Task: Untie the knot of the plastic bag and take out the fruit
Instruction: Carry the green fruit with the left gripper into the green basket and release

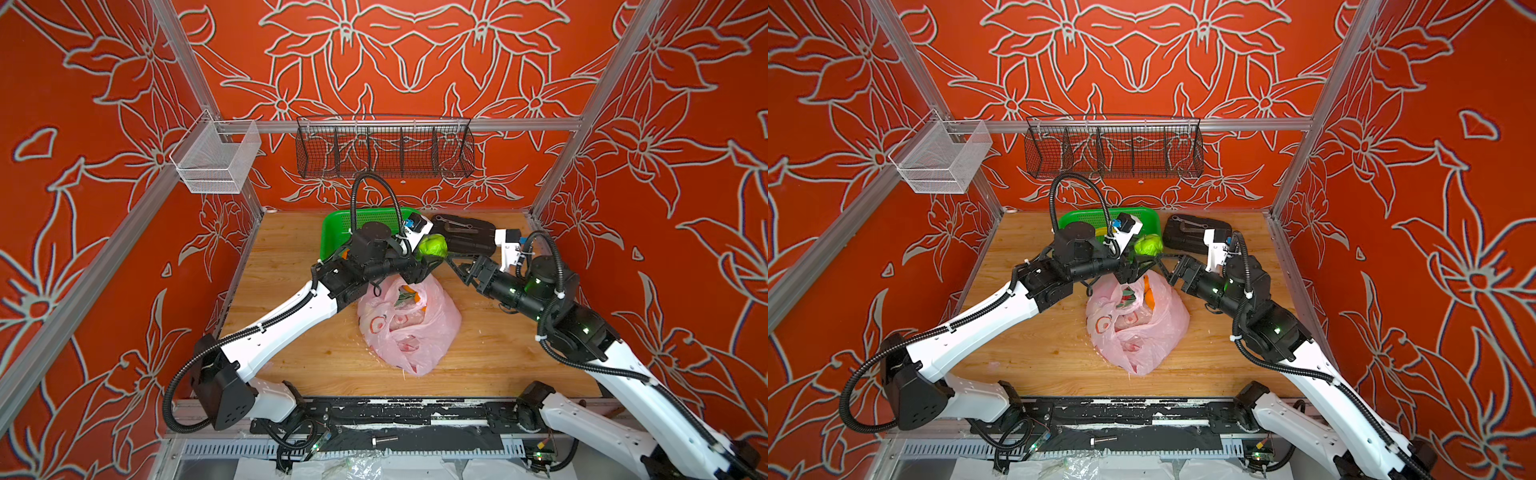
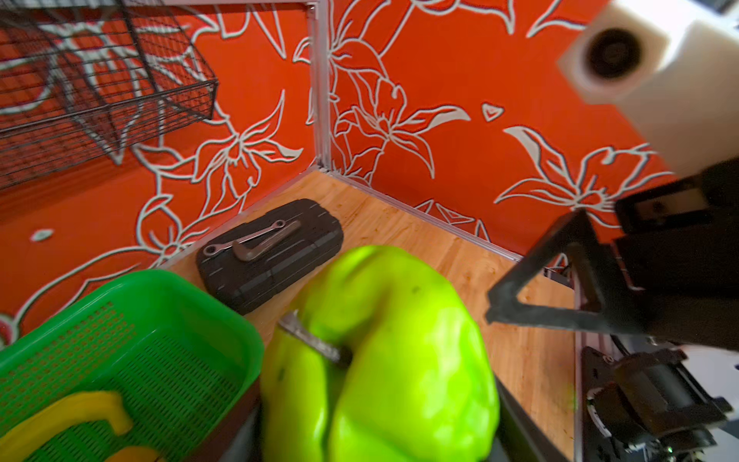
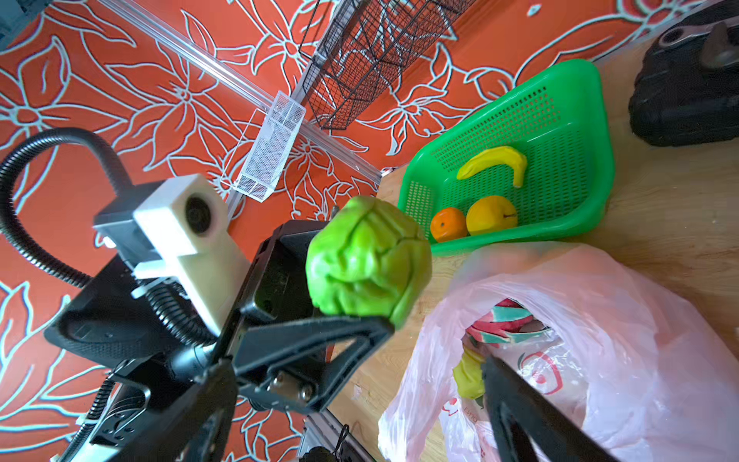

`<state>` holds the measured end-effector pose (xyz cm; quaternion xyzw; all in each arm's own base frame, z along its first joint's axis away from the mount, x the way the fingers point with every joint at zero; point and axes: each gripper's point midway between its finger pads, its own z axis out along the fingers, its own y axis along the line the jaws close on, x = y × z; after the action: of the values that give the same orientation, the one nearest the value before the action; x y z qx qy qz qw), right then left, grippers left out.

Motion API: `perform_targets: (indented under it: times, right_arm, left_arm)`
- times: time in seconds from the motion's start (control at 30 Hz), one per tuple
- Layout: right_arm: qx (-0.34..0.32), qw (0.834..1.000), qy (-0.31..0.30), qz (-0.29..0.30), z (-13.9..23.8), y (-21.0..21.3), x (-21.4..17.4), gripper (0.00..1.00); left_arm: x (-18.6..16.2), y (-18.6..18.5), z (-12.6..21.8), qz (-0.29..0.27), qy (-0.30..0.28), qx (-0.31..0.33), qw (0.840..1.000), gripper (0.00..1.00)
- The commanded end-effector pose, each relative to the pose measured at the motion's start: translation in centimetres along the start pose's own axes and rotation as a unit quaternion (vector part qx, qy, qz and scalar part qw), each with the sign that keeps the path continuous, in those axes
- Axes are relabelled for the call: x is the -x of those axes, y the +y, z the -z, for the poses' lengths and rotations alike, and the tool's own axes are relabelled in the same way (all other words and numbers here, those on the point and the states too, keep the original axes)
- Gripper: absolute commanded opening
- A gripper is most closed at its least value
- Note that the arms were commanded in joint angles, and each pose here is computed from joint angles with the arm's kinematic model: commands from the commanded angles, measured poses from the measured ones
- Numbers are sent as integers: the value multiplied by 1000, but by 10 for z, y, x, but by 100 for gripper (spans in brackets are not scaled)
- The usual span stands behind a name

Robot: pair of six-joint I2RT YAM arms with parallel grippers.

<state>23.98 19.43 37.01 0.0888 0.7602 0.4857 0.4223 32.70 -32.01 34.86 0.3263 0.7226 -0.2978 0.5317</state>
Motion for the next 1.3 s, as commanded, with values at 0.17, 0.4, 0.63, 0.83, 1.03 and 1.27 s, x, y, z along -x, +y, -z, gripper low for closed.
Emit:
perform_targets:
  times: [0.17, 0.4, 0.63, 0.83, 1.03, 1.27]
  right_arm:
    - [-45, 999, -19, -6, 4, -27, -2, 97]
    - [-52, 998, -14, -9, 2, -32, -5, 97]
    - [-60, 998, -13, -10, 5, -36, -7, 97]
    - [-68, 998, -16, -11, 8, -42, -9, 97]
    - [-72, 997, -16, -11, 11, -44, -10, 97]
    - [-75, 997, -26, -9, 17, -46, -8, 97]
  left_arm:
    - [-11, 109, 16, 121, 47, 170, 977, 57]
    - [-50, 180, 20, 178, 92, 245, 948, 57]
    - [-96, 237, 14, 246, 131, 262, 924, 57]
    - [-140, 279, 10, 281, 178, 295, 896, 57]
    - [-183, 315, 6, 305, 231, 321, 866, 57]
    - [-229, 345, 5, 347, 285, 325, 833, 57]
